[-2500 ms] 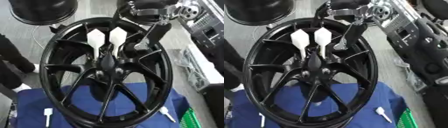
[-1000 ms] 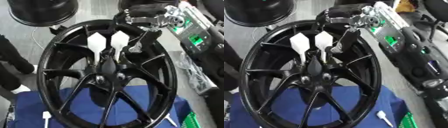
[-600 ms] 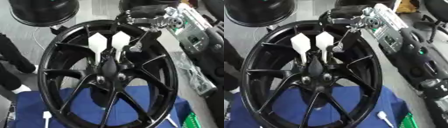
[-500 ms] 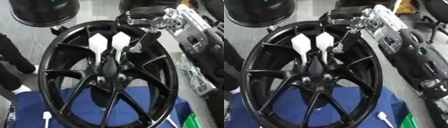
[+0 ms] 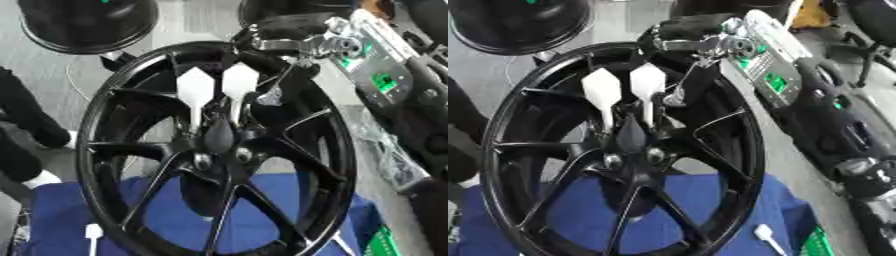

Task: Pull the pin out of the wheel hub.

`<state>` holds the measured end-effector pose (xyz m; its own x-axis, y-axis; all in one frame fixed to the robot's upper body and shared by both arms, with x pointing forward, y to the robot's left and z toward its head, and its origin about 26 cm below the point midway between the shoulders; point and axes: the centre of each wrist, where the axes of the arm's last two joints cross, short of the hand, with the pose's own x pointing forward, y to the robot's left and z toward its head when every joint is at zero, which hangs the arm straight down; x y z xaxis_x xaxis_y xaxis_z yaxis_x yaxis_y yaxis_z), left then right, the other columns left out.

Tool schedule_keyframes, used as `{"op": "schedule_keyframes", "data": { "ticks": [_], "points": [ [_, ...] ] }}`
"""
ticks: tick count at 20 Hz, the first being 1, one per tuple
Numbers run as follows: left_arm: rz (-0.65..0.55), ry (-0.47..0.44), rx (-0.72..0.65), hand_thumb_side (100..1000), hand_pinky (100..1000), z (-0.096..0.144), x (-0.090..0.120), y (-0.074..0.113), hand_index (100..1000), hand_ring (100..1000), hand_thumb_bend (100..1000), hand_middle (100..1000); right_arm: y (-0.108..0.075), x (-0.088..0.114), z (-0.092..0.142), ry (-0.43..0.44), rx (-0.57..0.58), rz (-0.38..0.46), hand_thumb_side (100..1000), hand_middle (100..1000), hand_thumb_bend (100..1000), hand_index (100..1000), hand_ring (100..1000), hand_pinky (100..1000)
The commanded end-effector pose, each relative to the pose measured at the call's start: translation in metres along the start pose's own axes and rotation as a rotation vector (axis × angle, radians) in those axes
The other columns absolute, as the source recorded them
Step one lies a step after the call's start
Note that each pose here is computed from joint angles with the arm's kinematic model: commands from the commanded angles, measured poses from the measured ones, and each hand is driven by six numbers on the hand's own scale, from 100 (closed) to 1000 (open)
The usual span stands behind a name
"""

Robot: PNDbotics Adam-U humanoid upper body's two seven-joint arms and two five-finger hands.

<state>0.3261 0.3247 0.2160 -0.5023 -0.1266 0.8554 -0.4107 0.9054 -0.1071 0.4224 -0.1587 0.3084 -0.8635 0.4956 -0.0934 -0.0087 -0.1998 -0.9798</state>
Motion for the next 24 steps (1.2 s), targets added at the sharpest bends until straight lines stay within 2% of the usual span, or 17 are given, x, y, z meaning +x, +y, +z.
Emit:
{"op": "schedule_keyframes", "data": {
  "ticks": [1, 6, 7, 13, 15, 16, 18, 24],
  "points": [
    [0.003, -0.032, -0.010, 677, 552, -0.0028, 0.0098, -0.0021, 688, 669, 253, 624, -0.0105, -0.0014, 0.0057, 0.006, -0.017, 0.007, 209, 720, 229, 805, 824, 863],
    [0.003, -0.032, -0.011, 677, 552, -0.0027, 0.0100, -0.0022, 688, 669, 253, 624, -0.0106, -0.0014, 0.0058, 0.006, -0.017, 0.005, 209, 720, 229, 805, 824, 863],
    [0.003, -0.032, -0.011, 675, 552, -0.0028, 0.0101, -0.0023, 687, 669, 257, 624, -0.0104, -0.0014, 0.0057, 0.005, -0.017, 0.003, 174, 638, 178, 751, 791, 853],
    [0.011, -0.036, -0.009, 673, 553, -0.0034, 0.0112, -0.0033, 687, 668, 259, 623, -0.0072, -0.0029, 0.0051, -0.003, -0.013, -0.034, 171, 541, 169, 675, 756, 841],
    [0.011, -0.036, -0.008, 673, 553, -0.0034, 0.0113, -0.0035, 687, 668, 258, 623, -0.0070, -0.0028, 0.0050, -0.007, -0.010, -0.038, 152, 489, 181, 622, 731, 832],
    [0.012, -0.036, -0.008, 672, 553, -0.0034, 0.0114, -0.0036, 687, 668, 259, 623, -0.0067, -0.0029, 0.0050, -0.009, -0.009, -0.041, 105, 464, 154, 592, 715, 824],
    [0.014, -0.038, -0.008, 671, 553, -0.0036, 0.0119, -0.0040, 687, 668, 259, 623, -0.0051, -0.0041, 0.0050, -0.011, -0.011, -0.057, 100, 431, 110, 554, 698, 816],
    [0.022, -0.043, -0.006, 668, 554, -0.0042, 0.0136, -0.0052, 687, 668, 260, 622, -0.0024, -0.0054, 0.0046, -0.012, -0.028, -0.085, 100, 344, 100, 462, 640, 791]
  ]
}}
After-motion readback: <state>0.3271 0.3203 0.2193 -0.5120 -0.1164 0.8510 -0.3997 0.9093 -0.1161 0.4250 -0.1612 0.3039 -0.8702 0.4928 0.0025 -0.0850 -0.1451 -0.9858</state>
